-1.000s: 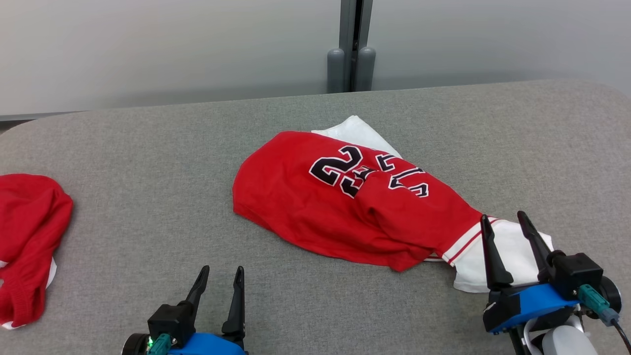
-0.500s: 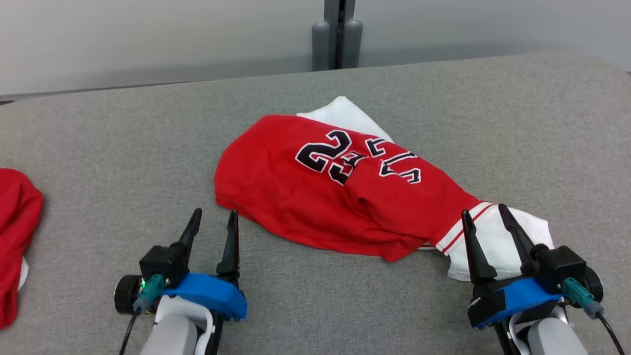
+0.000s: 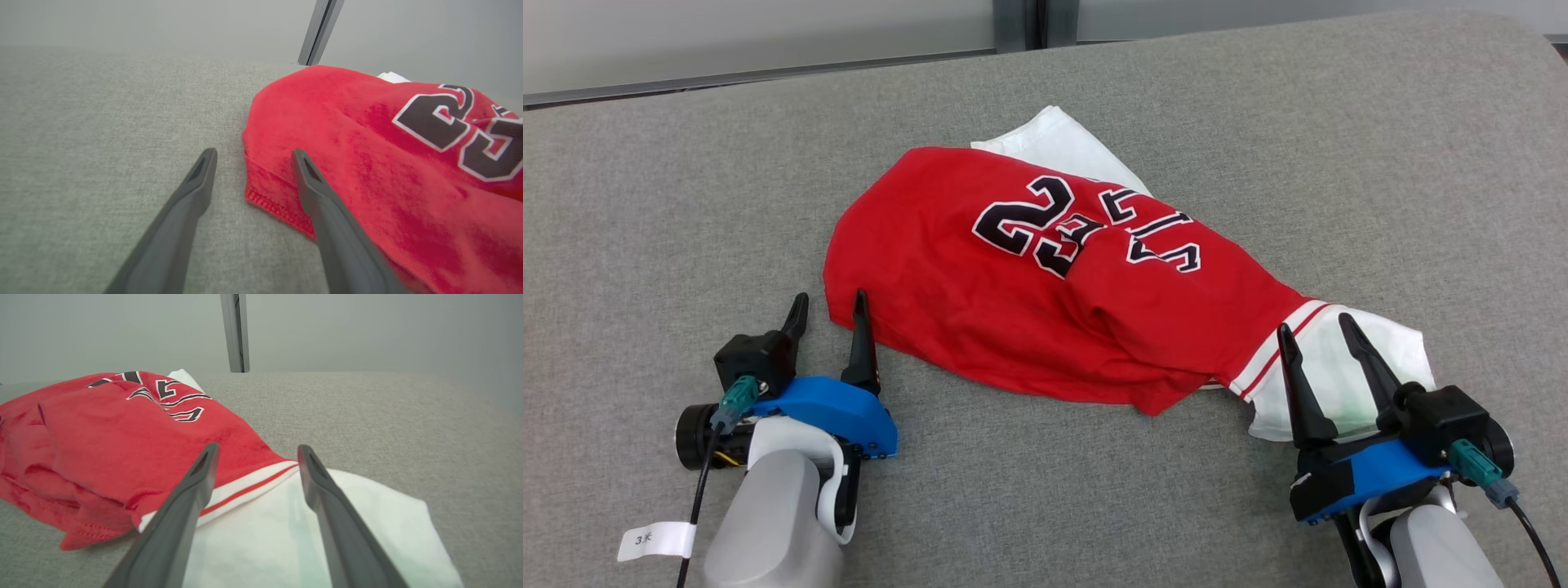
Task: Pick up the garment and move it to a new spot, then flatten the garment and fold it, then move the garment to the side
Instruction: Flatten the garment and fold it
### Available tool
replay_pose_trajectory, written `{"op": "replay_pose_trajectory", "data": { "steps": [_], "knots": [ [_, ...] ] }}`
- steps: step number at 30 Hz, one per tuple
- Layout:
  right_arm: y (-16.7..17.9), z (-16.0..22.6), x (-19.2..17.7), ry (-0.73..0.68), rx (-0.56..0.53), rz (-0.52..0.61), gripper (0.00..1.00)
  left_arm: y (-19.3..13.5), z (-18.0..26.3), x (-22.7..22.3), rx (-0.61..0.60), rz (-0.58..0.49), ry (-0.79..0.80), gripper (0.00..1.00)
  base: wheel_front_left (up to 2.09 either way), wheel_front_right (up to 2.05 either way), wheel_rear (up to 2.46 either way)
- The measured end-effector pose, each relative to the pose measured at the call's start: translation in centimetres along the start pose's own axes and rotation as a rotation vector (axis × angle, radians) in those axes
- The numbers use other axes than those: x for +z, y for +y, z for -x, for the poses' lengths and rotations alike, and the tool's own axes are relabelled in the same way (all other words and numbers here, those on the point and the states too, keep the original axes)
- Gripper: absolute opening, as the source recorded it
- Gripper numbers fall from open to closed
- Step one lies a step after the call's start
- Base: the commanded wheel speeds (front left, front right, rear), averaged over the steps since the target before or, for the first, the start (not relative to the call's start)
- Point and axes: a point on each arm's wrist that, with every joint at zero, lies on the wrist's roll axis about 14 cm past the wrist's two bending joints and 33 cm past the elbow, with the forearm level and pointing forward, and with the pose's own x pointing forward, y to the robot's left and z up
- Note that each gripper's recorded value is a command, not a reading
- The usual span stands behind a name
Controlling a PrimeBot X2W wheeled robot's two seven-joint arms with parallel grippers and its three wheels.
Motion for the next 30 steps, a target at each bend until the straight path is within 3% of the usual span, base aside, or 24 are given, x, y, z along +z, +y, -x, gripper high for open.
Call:
{"op": "replay_pose_trajectory", "data": {
  "steps": [7,8,9,10,11,12,13,14,29,30],
  "knots": [
    [0.1,0.0,0.5,-0.014,0.002,0.001,1.00,0.3,0.6,-1.5,0.027,-0.003,0.057,1.00,0.00,0.00,0.00],
    [0.2,0.0,0.6,-0.016,0.004,0.000,1.00,0.4,0.7,-1.8,0.032,-0.001,0.064,0.95,0.00,0.00,0.00],
    [0.3,0.0,0.7,-0.017,0.007,0.000,1.00,0.5,0.9,-2.0,0.035,-0.005,0.072,0.81,0.00,0.00,0.00],
    [0.4,-0.1,0.7,-0.017,0.012,0.000,1.00,0.5,1.0,-2.1,0.035,-0.007,0.076,0.49,0.00,0.00,0.00],
    [0.6,-0.1,0.7,-0.017,0.017,-0.001,1.00,0.5,1.1,-2.1,0.036,-0.008,0.078,0.47,0.00,0.00,0.00],
    [0.8,-0.1,0.7,-0.017,0.022,-0.002,1.00,0.5,1.1,-2.1,0.037,-0.006,0.078,0.49,0.00,0.00,0.00],
    [0.9,-0.2,0.7,-0.018,0.025,-0.002,1.00,0.6,1.1,-1.9,0.038,-0.001,0.073,0.67,0.00,0.00,0.00],
    [1.0,-0.2,0.6,-0.017,0.027,-0.003,1.00,0.5,1.1,-1.7,0.036,-0.002,0.064,0.99,0.00,0.00,0.00],
    [0.8,-0.2,0.0,0.003,0.023,-0.004,1.00,-0.6,-0.5,-1.5,0.008,-0.021,0.079,1.00,0.00,0.00,0.00],
    [0.7,-0.1,0.0,0.003,0.020,-0.004,1.00,-0.5,-0.6,-1.6,0.009,-0.022,0.083,0.85,0.00,0.00,0.00]
  ]
}}
